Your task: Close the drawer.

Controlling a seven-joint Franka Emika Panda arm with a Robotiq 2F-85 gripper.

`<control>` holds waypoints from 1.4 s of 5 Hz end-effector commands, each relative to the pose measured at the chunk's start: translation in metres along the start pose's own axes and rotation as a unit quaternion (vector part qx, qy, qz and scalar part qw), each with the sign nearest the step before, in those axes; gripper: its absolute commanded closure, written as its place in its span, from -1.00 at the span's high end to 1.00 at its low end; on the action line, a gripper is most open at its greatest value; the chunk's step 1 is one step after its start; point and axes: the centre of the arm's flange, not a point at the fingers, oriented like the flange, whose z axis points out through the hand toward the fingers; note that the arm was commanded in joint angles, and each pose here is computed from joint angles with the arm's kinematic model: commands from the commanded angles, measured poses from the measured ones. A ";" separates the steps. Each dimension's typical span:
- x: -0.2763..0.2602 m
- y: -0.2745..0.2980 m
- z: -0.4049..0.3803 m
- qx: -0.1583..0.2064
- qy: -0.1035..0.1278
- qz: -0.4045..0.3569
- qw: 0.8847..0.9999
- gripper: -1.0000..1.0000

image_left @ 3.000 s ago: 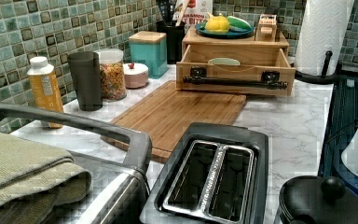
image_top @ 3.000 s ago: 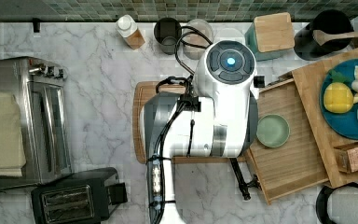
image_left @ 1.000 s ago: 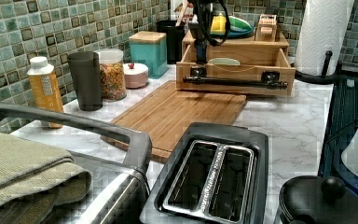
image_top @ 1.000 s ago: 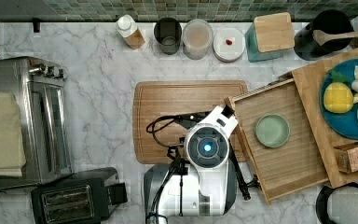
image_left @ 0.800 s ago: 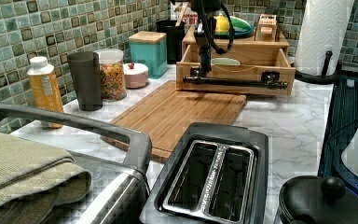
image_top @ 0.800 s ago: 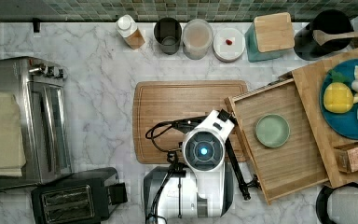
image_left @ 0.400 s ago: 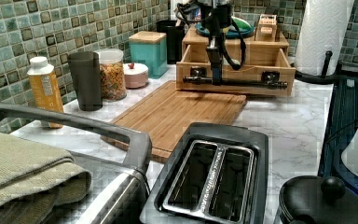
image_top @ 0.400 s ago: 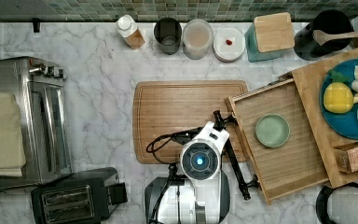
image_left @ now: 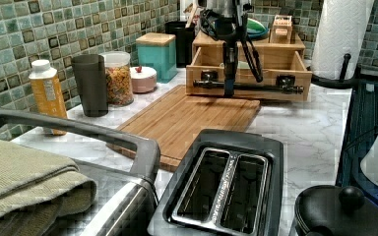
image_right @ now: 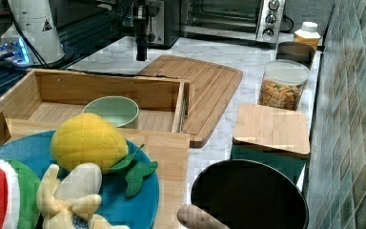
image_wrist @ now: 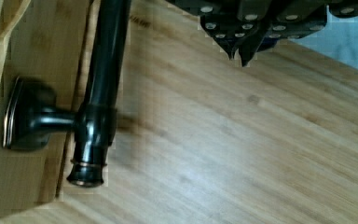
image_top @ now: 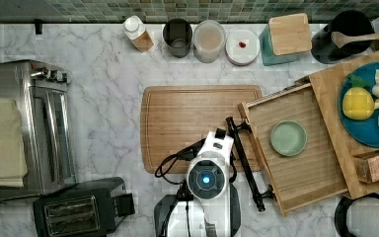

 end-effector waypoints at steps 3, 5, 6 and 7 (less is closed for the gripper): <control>-0.041 0.068 0.026 -0.009 -0.007 0.035 0.999 -1.00; -0.055 0.123 0.022 0.005 -0.009 0.067 0.998 -1.00; -0.051 0.156 0.044 0.010 0.008 0.063 0.998 -1.00; -0.055 0.186 0.052 0.010 0.015 0.062 0.998 -1.00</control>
